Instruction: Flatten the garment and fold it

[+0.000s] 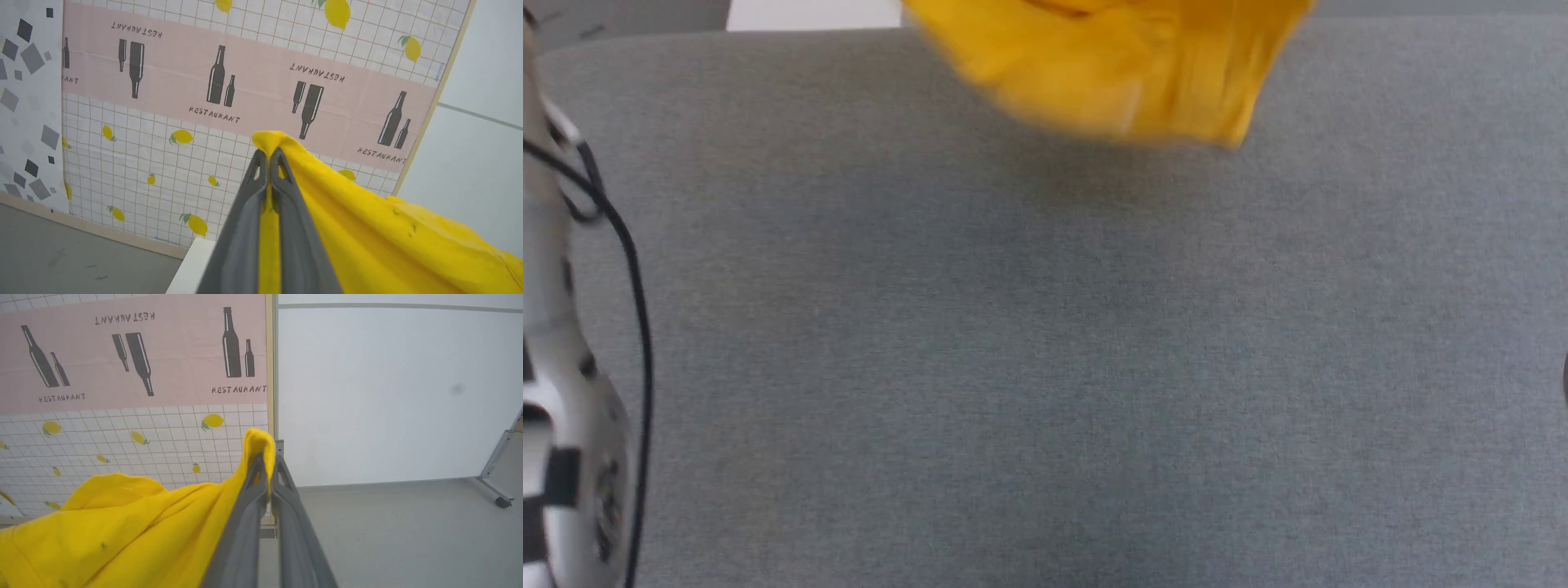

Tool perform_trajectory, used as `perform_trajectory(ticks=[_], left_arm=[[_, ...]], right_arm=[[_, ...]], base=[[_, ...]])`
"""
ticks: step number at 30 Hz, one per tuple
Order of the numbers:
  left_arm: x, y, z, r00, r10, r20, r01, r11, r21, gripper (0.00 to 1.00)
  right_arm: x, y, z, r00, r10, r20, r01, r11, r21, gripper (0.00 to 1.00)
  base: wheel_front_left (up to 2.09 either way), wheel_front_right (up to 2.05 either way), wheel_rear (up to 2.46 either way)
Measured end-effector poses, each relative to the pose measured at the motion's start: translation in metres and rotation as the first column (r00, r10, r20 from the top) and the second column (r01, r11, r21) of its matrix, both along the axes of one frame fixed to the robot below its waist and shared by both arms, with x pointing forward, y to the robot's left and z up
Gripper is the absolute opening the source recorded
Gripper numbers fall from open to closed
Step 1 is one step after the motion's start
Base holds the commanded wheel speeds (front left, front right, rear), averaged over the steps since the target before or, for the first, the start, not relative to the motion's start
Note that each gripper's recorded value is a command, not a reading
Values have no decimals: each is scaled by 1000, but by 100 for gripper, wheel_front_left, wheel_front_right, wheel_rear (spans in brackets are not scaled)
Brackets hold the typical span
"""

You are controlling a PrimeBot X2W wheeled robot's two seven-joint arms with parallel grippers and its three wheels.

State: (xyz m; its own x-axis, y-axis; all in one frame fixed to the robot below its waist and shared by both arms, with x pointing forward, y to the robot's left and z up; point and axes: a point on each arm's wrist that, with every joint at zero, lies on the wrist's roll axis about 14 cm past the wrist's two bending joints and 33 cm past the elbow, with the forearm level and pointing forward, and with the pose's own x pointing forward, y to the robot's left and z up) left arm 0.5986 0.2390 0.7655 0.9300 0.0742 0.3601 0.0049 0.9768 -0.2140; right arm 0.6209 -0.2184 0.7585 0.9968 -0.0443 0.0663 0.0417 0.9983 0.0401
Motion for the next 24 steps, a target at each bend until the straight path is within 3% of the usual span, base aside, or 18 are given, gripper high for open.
perform_trajectory(ticks=[5, 11, 19, 21, 24], left_arm=[[23, -4, 16, 998, 21, 55, -23, 999, 36, 0], [43, -1, 12, 995, 34, 97, -34, 999, 2, 0], [52, 2, -47, 1000, -16, -1, 15, 994, -106, 0], [46, 2, -74, 997, -31, -64, 26, 997, -76, 0], [24, 11, -114, 990, -40, -137, 22, 991, -135, 0]], right_arm=[[17, -5, 10, 998, -38, 59, 39, 999, -4, 0], [35, -14, 6, 991, -71, 111, 71, 997, 4, 0], [44, 0, -26, 996, 8, 92, -12, 999, 41, 0], [39, 3, -46, 997, 34, 64, -38, 998, 54, 0], [19, 2, -86, 998, 70, 6, -70, 990, 120, 0]], base=[[0, 0, 0], [0, 0, 0], [0, 0, 0], [0, 0, 0], [0, 0, 0]])
